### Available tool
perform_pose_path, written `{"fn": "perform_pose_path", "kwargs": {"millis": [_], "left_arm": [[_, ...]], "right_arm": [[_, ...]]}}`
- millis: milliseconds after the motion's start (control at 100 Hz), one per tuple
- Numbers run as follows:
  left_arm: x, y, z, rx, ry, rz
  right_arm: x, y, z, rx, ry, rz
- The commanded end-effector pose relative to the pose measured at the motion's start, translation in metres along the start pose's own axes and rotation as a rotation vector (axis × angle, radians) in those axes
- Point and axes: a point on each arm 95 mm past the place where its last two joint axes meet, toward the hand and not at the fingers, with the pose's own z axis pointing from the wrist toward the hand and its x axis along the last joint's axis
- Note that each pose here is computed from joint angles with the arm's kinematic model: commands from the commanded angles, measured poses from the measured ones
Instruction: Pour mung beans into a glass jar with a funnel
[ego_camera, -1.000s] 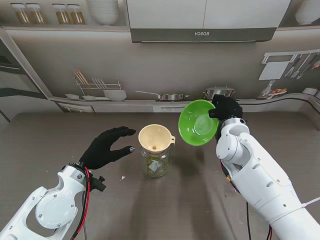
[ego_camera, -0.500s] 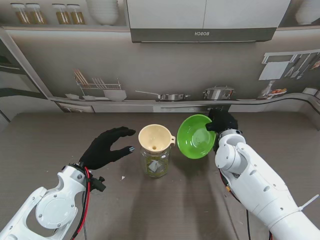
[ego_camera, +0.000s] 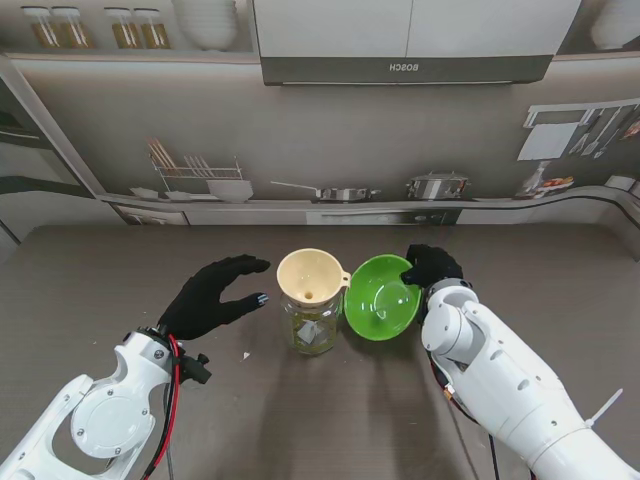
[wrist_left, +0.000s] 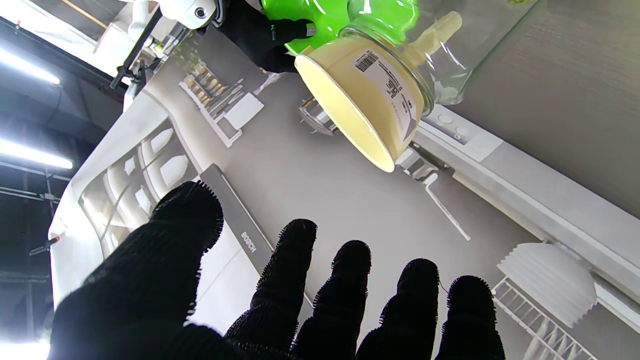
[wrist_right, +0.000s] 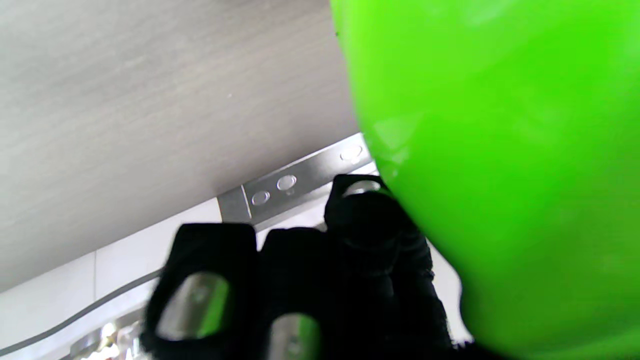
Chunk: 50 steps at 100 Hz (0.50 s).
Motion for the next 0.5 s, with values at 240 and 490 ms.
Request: {"fn": "perform_pose_path", "kwargs": {"millis": [240,490], "left_arm": [[-0.001,0.002,-0.001,-0.014,-0.006,-0.009],[-0.001,0.002,-0.001,-0.016,-0.009,-0.009]], "right_arm": [[-0.004,-0.023,-0.001,0.089,-0.019,-0.004],[-0.009,-0.03,0.001,0.132,-0.029,-0.043]]}}
